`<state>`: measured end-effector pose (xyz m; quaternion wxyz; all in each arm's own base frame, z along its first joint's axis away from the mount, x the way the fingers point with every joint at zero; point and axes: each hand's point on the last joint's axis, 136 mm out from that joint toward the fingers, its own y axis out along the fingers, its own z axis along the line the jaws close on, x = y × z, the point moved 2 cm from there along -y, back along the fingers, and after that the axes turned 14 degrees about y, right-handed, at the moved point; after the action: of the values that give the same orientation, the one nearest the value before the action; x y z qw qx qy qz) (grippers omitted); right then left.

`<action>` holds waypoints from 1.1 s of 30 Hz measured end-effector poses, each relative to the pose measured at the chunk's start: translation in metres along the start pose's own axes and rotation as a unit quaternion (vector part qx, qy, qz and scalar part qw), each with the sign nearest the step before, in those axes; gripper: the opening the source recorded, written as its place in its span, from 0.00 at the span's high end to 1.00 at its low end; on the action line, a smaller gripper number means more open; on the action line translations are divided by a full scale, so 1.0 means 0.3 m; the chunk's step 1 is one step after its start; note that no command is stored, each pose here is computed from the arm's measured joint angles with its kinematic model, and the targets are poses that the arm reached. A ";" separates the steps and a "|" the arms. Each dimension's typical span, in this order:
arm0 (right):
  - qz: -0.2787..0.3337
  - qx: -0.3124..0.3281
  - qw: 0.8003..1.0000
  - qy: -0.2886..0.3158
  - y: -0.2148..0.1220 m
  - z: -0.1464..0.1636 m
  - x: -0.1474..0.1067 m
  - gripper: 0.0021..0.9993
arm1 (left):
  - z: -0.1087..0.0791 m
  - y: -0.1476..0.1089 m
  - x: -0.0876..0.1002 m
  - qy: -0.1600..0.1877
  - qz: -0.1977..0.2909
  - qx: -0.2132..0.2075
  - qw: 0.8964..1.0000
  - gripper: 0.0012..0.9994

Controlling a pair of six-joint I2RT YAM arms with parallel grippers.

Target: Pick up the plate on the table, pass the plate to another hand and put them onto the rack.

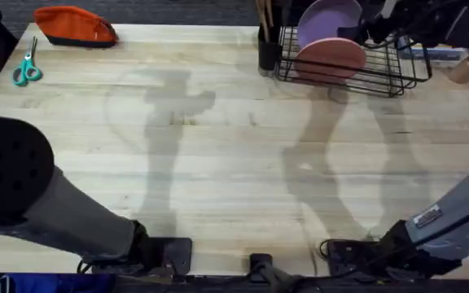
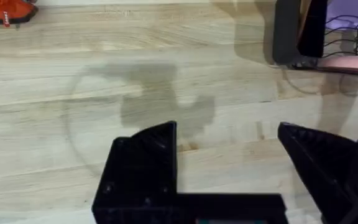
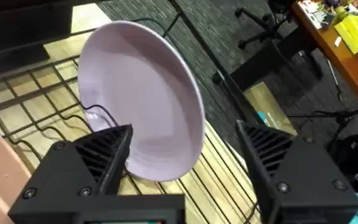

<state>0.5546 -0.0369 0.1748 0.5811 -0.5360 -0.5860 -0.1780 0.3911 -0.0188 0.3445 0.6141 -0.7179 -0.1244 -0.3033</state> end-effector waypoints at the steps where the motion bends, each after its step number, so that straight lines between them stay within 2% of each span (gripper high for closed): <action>1: 0.000 0.000 1.000 0.000 0.000 0.000 0.000 0.00 | 0.000 0.000 0.000 0.000 0.000 0.000 1.000 0.00; 7: -0.008 -0.005 1.000 -0.002 0.000 -0.008 0.013 0.00 | 0.000 0.000 0.000 0.000 0.000 0.000 1.000 0.00; 12: -0.009 -0.007 1.000 0.021 -0.004 -0.013 0.015 0.00 | 0.000 0.000 0.000 0.000 0.000 0.000 1.000 0.00; 18: -0.022 -0.025 0.999 0.043 -0.059 -0.057 0.059 0.00 | 0.000 0.000 0.000 0.000 0.000 0.000 1.000 0.00; 20: -0.030 -0.035 0.998 0.053 -0.092 -0.081 0.086 0.00 | 0.000 0.000 0.000 0.000 0.000 0.000 1.000 0.00; 21: -0.044 -0.050 0.995 0.070 -0.145 -0.113 0.132 0.00 | 0.000 0.000 0.000 0.000 0.000 0.000 1.000 0.00; 26: -0.059 -0.062 0.992 0.087 -0.231 -0.129 0.214 0.00 | 0.001 0.000 0.000 0.000 0.000 0.001 1.000 0.00; 27: -0.060 -0.062 0.992 0.090 -0.247 -0.125 0.228 0.00 | 0.001 0.000 0.000 0.000 0.000 0.001 1.000 0.00; 29: -0.048 -0.055 0.991 0.110 -0.366 -0.074 0.304 0.00 | 0.002 0.000 0.000 0.000 0.000 0.001 1.000 0.00; 33: -0.025 -0.043 0.988 0.145 -0.481 -0.004 0.344 0.00 | 0.002 0.000 0.000 0.000 0.000 0.001 1.000 0.00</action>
<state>0.4606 -0.0465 0.3248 0.6317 -0.5140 -0.5009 -0.2929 0.3912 -0.0184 0.3444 0.6153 -0.7170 -0.1246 -0.3029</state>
